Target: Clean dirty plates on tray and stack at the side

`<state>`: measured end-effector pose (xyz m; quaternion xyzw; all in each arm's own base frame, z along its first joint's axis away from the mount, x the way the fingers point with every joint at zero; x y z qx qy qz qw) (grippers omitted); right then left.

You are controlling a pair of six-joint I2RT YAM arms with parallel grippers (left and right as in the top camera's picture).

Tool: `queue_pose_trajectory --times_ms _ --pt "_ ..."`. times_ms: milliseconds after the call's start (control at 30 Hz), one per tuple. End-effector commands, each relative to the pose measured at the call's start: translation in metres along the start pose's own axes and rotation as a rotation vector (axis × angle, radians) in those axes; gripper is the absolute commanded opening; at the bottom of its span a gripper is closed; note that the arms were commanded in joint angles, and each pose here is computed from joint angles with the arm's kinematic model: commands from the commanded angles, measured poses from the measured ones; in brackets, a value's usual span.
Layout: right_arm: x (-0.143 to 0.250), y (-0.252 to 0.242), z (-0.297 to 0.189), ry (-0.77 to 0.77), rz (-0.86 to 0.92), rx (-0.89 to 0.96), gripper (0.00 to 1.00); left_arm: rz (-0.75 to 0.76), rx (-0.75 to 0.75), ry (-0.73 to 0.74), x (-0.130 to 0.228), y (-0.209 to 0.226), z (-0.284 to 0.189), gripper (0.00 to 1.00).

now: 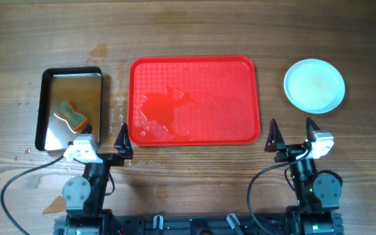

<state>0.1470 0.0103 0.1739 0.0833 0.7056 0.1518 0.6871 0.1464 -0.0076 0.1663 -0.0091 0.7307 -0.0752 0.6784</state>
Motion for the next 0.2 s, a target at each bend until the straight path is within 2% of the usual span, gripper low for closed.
queue_pose_trajectory --times_ms 0,167 --pt "-0.0019 -0.0015 -0.0006 -0.018 -0.018 0.016 1.0 0.019 -0.012 0.001 0.0016 0.0009 -0.0002 1.0" --pt "-0.0019 -0.0015 -0.0006 -0.018 -0.018 0.016 1.0 0.019 -0.012 0.001 0.0016 0.0009 -0.0002 1.0"
Point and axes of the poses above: each gripper's point midway between its finger pads, its own z axis out along the fingers, its own y axis along the line the jaws close on, x = y × z, the point moved 10 cm from there along -z, back along the fingers, and after that the axes turned 9 degrees about z, right-handed, at the moved point
